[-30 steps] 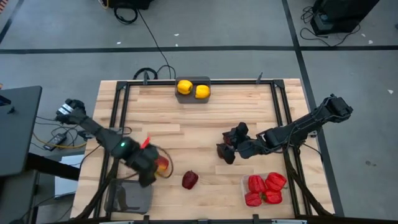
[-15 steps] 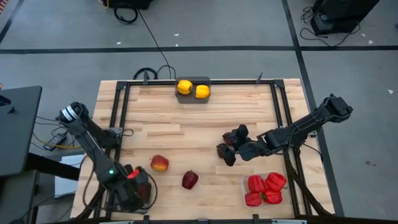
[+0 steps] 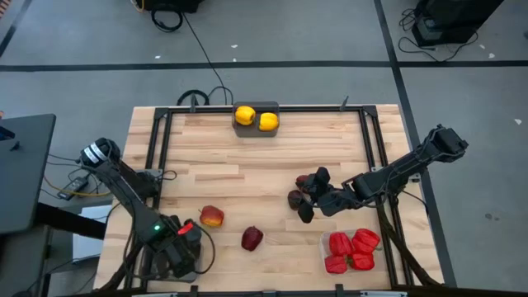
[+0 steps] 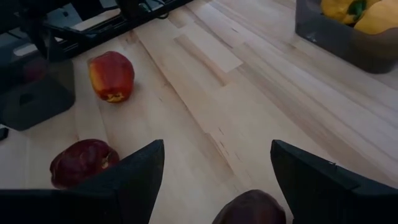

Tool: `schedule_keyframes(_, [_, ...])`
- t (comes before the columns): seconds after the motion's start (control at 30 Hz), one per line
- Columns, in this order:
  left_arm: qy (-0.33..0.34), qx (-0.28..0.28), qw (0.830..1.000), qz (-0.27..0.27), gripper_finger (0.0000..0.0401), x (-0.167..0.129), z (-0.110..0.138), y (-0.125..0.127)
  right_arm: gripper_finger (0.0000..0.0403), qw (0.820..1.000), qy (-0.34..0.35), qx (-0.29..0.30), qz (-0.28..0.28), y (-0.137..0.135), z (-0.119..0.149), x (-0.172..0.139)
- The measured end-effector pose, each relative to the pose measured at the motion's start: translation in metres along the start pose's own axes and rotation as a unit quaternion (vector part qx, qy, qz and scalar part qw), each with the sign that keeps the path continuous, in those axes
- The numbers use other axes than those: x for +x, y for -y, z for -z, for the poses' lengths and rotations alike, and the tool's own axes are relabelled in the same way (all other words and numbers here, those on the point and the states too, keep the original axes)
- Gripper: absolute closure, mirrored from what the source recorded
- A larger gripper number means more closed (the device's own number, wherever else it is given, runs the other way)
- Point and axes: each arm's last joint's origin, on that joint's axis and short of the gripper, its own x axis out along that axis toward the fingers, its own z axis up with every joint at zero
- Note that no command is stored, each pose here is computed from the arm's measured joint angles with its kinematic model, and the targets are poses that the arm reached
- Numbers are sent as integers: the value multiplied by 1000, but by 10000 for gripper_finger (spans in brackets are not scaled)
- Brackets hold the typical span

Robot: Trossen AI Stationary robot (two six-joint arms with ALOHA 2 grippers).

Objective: Sort produce into baskets
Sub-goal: Put the red apple into the bottom black bin

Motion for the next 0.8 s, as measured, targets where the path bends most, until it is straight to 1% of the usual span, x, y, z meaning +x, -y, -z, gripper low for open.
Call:
schedule_keyframes(0.07, [12, 7, 1000, -3, 15, -6, -7, 0, 100, 1000, 0, 0, 0, 0, 0, 0])
schedule_keyframes(0.27, [92, 57, 993, -54, 26, -32, -30, -3, 100, 1000, 7, -1, 8, 0, 0, 0])
schedule_keyframes(0.37, [125, 87, 985, -83, 26, -43, -41, -6, 100, 1000, 7, -1, 8, 1, 0, 0])
schedule_keyframes(0.47, [150, 141, 972, -109, 27, -47, -52, -10, 100, 1000, 7, -2, 8, 1, 0, 0])
schedule_keyframes(0.6, [154, 200, 956, -149, 27, -43, -64, -14, 100, 1000, 4, -3, 6, 1, 0, 0])
schedule_keyframes(0.8, [117, 256, 939, -196, 27, -24, -86, -17, 100, 1000, -5, -2, 15, 2, 3, -1])
